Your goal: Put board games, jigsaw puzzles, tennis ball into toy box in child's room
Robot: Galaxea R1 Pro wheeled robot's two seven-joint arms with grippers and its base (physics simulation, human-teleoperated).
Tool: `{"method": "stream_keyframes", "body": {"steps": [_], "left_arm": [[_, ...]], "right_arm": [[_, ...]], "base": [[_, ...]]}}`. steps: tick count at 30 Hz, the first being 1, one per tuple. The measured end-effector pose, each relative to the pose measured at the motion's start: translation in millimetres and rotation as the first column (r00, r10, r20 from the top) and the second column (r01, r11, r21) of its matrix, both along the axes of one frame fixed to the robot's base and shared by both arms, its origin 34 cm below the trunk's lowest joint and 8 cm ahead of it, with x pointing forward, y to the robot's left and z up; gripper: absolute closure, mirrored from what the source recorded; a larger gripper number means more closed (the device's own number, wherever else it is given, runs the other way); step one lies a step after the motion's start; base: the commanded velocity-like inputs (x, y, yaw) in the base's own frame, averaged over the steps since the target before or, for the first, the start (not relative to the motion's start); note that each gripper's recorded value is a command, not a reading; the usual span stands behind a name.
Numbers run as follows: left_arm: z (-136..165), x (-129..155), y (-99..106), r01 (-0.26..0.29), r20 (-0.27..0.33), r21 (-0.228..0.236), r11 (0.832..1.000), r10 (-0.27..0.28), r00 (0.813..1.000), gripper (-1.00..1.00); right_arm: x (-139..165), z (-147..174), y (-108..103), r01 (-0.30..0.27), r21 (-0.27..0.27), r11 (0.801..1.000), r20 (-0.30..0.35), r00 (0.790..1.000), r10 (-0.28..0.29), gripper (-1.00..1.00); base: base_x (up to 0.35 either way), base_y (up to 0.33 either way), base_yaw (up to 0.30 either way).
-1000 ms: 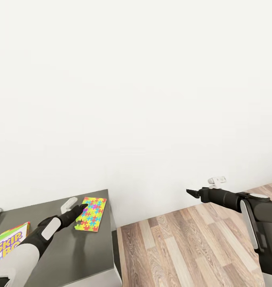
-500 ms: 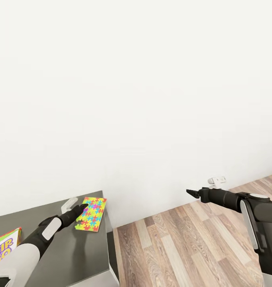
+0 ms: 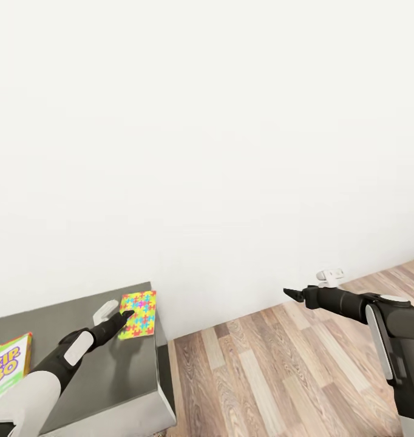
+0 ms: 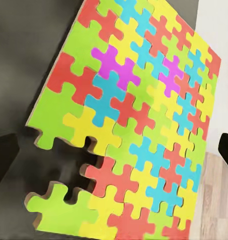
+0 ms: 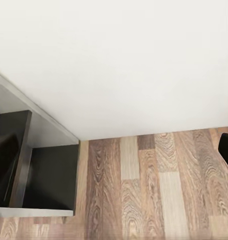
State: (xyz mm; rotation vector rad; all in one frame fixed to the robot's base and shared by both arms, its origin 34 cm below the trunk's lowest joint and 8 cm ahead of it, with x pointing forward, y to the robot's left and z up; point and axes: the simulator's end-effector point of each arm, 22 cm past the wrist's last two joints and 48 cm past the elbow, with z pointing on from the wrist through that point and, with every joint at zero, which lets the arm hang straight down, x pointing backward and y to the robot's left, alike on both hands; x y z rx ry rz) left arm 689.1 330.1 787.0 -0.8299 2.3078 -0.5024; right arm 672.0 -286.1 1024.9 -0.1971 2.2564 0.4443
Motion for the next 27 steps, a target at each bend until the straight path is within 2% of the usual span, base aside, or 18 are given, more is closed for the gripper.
{"method": "stream_keyframes", "body": {"steps": [4, 11, 27], "left_arm": [[0.1, -0.1, 0.3, -0.001, 0.001, 0.000, 1.000, 0.001, 1.000, -1.00], [0.1, -0.1, 0.4, -0.001, 0.001, 0.001, 1.000, 0.001, 1.000, -1.00], [0.4, 0.3, 0.6, -0.001, 0.002, 0.001, 1.000, 0.001, 1.000, -1.00]], "right_arm": [[-0.1, 0.1, 0.0, 0.000, 0.000, 1.000, 0.000, 1.000, 0.000, -1.00], [-0.2, 0.1, 0.0, 0.000, 0.000, 1.000, 0.000, 1.000, 0.000, -1.00], [-0.2, 0.1, 0.0, 0.000, 0.000, 1.000, 0.000, 1.000, 0.000, -1.00]], "base": [[-0.040, -0.025, -0.042], [-0.009, -0.006, -0.180], [-0.001, 0.000, -0.059]]}}
